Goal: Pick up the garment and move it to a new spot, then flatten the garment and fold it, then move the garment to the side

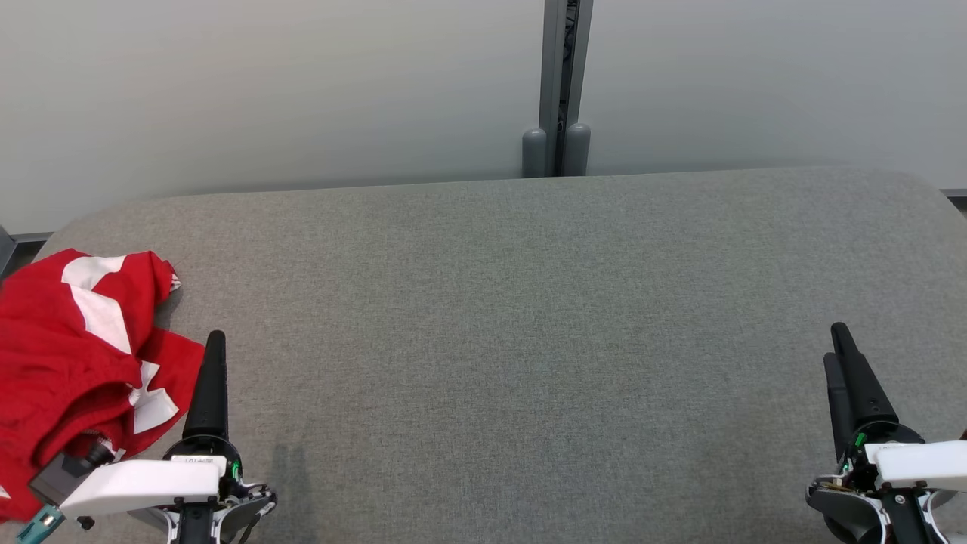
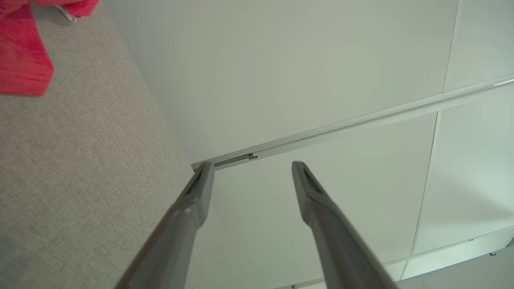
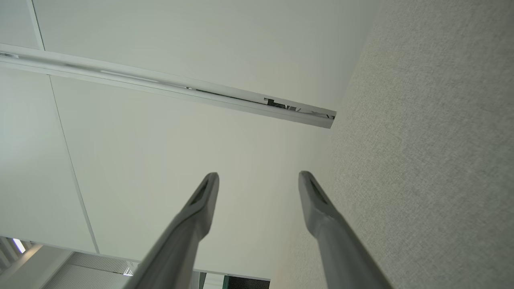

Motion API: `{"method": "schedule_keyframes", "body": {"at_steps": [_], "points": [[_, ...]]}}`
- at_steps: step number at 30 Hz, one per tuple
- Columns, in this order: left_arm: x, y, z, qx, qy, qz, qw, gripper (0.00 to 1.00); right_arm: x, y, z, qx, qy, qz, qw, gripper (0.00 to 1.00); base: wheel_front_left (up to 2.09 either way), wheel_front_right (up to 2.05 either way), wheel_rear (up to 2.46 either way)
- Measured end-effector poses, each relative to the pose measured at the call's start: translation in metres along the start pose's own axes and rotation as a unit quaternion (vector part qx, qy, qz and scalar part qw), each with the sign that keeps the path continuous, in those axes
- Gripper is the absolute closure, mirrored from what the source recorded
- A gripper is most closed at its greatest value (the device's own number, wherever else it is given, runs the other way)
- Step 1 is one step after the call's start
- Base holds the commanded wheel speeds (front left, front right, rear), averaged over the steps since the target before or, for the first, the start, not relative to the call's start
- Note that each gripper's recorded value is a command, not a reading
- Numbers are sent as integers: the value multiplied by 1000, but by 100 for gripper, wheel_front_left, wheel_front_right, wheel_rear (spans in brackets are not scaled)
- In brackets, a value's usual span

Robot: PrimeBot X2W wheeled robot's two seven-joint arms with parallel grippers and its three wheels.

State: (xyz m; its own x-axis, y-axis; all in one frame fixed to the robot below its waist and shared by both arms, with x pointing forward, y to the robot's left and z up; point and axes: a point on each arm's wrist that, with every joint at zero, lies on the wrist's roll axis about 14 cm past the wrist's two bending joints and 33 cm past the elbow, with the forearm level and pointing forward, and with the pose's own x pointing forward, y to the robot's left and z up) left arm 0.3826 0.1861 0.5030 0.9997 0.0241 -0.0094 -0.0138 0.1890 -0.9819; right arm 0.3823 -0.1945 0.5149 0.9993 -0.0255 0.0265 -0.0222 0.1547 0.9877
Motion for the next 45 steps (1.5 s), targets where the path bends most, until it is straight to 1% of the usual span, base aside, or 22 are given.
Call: {"method": "schedule_keyframes", "body": {"at_steps": [5,10,14,18,24,32,38,45], "points": [[2,-7,-2,47,1,-8,999,0,2,7,1,-51,-2,12,999,0,0,0,0],[4,-10,-6,95,3,-2,995,0,3,15,0,-98,-6,24,995,0,0,0,0],[5,-13,-12,138,8,-2,990,0,4,23,-1,-137,-6,39,990,0,0,0,0],[5,-16,-18,188,12,-4,982,0,4,32,-3,-176,-5,54,983,0,0,0,0],[8,-22,-29,268,17,-7,963,0,4,42,-10,-241,2,77,967,0,0,0,0],[6,-21,-38,350,17,-3,936,0,3,49,-16,-327,4,96,940,0,0,0,0],[5,-22,-43,394,15,-6,919,0,2,48,-17,-379,2,98,920,0,0,0,0],[4,-23,-46,431,9,-10,902,0,1,46,-20,-419,3,101,902,0,0,0,0]]}}
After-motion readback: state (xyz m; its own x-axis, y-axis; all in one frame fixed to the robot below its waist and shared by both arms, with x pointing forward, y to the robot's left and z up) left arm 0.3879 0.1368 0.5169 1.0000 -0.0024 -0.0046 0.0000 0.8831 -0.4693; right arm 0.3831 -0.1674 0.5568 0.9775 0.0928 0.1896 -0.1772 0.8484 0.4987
